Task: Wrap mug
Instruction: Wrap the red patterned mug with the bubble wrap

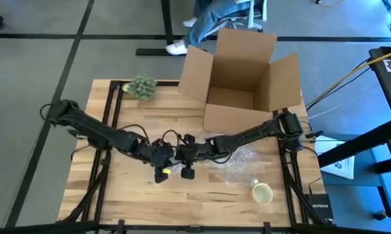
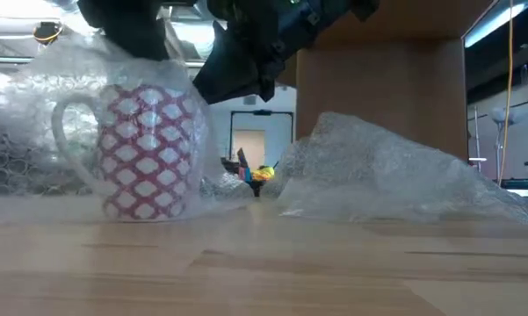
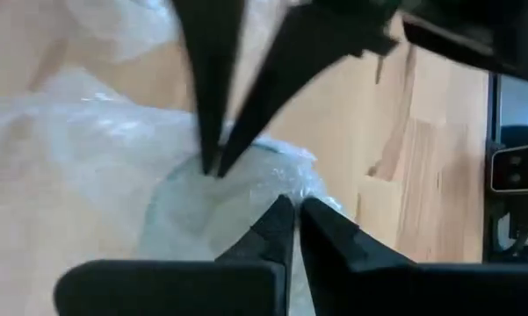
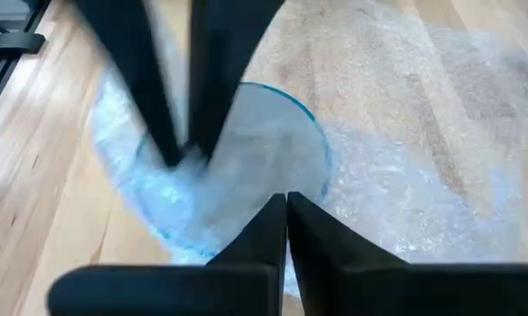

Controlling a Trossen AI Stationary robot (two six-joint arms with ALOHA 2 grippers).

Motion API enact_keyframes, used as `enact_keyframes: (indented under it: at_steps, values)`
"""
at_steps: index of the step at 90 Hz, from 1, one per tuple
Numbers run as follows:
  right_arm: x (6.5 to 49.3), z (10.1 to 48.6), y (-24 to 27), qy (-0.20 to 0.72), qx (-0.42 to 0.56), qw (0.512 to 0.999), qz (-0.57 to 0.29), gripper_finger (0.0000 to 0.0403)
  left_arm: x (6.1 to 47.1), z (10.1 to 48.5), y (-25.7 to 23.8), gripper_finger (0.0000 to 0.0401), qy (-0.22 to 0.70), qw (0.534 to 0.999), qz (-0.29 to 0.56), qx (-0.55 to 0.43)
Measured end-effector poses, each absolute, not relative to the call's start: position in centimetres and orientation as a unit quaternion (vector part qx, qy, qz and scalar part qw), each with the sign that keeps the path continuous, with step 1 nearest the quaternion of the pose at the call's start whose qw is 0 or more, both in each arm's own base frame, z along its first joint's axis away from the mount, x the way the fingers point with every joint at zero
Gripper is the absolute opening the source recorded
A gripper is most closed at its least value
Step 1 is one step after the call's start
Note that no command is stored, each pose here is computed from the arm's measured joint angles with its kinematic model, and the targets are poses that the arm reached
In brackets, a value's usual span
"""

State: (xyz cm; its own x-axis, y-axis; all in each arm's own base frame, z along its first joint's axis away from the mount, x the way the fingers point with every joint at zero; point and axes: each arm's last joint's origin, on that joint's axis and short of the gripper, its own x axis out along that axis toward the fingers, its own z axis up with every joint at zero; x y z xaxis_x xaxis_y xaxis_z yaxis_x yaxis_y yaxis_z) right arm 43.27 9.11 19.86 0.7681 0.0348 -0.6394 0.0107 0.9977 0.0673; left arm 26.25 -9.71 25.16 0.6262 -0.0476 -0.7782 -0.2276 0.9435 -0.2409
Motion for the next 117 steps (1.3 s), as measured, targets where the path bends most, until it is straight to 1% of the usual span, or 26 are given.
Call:
enact_keyframes:
  at_steps: [12, 20, 39, 55, 66, 73, 90, 105, 117]
  values:
    - [43.3, 19.9, 9.1, 0.341, 0.033, 0.94, 0.007, 0.0001, 25.2, 25.5, -9.6, 0.0001, 0.445, 0.878, 0.065, -0.166]
    - [43.3, 19.9, 9.1, 0.341, 0.033, 0.94, 0.007, 0.0001, 25.1, 25.5, -10.0, 0.0001, 0.433, 0.885, 0.069, -0.157]
    - [43.3, 19.9, 9.1, 0.339, 0.032, 0.94, 0.008, 0.0001, 26.2, 21.9, -10.1, 0.0001, 0.456, 0.875, 0.096, -0.133]
    - [43.2, 20.7, 9.2, 0.337, 0.026, 0.941, 0.015, 0.0001, 26.9, 20.6, -10.3, 0.0001, 0.468, 0.868, 0.105, -0.125]
    - [43.7, 22.1, 9.7, 0.313, 0.035, 0.948, 0.039, 0.0001, 26.9, 20.6, -10.3, 0.0001, 0.466, 0.869, 0.108, -0.126]
    - [44.4, 21.5, 10.1, 0.293, 0.039, 0.954, 0.046, 0.0001, 26.9, 20.6, -10.2, 0.0001, 0.464, 0.87, 0.11, -0.124]
    - [45.0, 18.4, 10.2, 0.327, 0.048, 0.943, 0.032, 0.0001, 26.9, 20.6, -10.3, 0.0001, 0.463, 0.871, 0.109, -0.126]
    - [45.1, 17.8, 10.3, 0.333, 0.046, 0.941, 0.027, 0.0001, 26.9, 21.1, -10.3, 0.0001, 0.471, 0.867, 0.101, -0.128]
    - [45.2, 17.8, 10.3, 0.331, 0.047, 0.942, 0.028, 0.0001, 26.4, 22.9, -10.3, 0.0001, 0.479, 0.863, 0.095, -0.128]
